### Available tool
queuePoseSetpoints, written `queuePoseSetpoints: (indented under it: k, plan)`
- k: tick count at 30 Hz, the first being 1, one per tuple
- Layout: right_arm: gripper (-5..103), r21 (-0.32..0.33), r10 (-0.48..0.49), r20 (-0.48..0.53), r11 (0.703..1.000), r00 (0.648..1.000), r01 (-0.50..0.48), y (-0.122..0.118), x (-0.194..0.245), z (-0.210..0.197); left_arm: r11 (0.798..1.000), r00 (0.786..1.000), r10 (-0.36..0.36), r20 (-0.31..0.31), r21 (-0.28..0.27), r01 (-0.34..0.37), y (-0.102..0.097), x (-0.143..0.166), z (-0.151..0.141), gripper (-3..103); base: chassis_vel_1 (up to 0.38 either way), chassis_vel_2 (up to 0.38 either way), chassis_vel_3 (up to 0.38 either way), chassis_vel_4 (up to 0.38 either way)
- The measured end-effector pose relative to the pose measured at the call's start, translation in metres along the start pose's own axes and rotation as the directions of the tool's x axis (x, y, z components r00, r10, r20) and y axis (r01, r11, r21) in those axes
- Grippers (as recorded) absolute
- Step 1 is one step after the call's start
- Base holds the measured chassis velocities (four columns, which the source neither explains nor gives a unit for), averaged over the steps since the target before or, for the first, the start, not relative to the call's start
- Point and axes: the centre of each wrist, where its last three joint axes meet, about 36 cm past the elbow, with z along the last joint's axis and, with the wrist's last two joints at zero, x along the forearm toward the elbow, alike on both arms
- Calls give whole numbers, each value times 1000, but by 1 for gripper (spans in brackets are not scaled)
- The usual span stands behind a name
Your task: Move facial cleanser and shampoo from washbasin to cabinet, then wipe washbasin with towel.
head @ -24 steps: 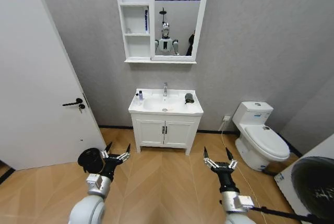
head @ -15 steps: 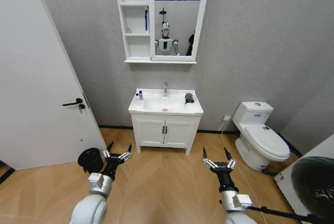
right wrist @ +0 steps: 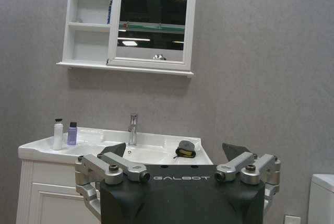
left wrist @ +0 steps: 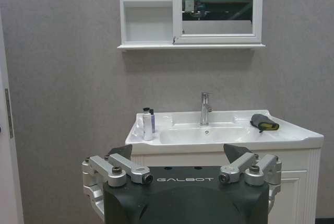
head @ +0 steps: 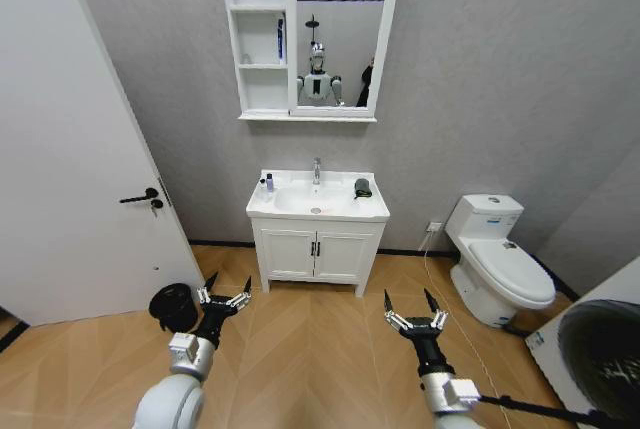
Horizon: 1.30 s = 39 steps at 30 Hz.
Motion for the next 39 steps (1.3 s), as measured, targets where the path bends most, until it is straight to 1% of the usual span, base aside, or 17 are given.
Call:
queuePoseSetpoints:
  k: [2, 6, 11, 18, 32, 35, 39]
  plan:
    - [100, 3, -3, 4, 1000, 1000, 3, -1, 1, 5, 1000, 1000, -2, -7, 7, 2, -4, -2, 4, 99, 0, 0, 0, 0]
    - [100, -2, -3, 15, 1000, 1000, 3, -1, -2, 10, 1000, 1000, -2, -16, 7, 2, -5, -4, 9, 99, 0, 0, 0, 0]
    - [100, -23, -7, 22, 1000, 1000, 8, 7, -5, 11, 1000, 1000, -6, -23, 0, 6, -2, -6, 12, 99, -59, 37, 59, -56]
    - [100, -24, -8, 25, 1000, 1000, 9, 7, -7, 10, 1000, 1000, -7, -20, 0, 7, 1, -10, 14, 99, -170, 170, 167, -167]
    - [100, -30, -5, 18, 1000, 1000, 6, 8, -5, 13, 1000, 1000, -11, -26, 0, 11, 7, -18, 23, 98, -277, 287, 284, -282]
    - [100, -29, -6, 18, 1000, 1000, 7, 8, -6, 15, 1000, 1000, -10, -29, -6, 10, 10, -20, 24, 98, -359, 368, 347, -378]
    - [100, -33, -18, 21, 999, 1000, 19, 11, -8, 17, 999, 999, -21, -33, -32, 20, 17, -28, 33, 98, -387, 354, 378, -370]
